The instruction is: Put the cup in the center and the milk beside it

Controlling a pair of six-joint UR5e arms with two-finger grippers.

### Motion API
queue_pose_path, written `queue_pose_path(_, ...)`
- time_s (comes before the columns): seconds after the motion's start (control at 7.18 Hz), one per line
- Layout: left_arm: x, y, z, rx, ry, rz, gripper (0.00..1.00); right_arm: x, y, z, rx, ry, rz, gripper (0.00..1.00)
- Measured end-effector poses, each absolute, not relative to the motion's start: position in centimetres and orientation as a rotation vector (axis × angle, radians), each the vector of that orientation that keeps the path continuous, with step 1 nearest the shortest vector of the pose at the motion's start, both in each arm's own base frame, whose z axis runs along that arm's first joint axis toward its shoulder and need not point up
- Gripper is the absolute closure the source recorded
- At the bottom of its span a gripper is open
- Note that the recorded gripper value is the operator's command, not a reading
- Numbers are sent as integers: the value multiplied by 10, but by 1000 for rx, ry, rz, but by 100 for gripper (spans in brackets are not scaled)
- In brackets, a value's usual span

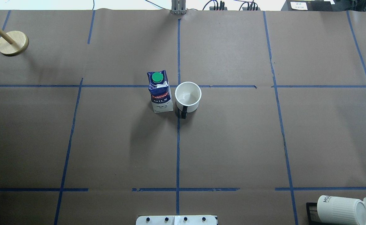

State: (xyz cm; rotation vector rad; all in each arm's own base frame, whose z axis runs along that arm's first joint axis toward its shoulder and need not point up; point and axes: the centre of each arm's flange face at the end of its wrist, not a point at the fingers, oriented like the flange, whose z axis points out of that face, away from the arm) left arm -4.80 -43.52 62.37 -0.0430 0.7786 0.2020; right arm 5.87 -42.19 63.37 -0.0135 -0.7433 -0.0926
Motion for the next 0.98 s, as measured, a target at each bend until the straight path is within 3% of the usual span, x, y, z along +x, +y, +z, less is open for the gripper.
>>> queue_pose_path(0.98,-48,-435,623,-43,783,202,0,59,-424,629,-3,-743,-94,0)
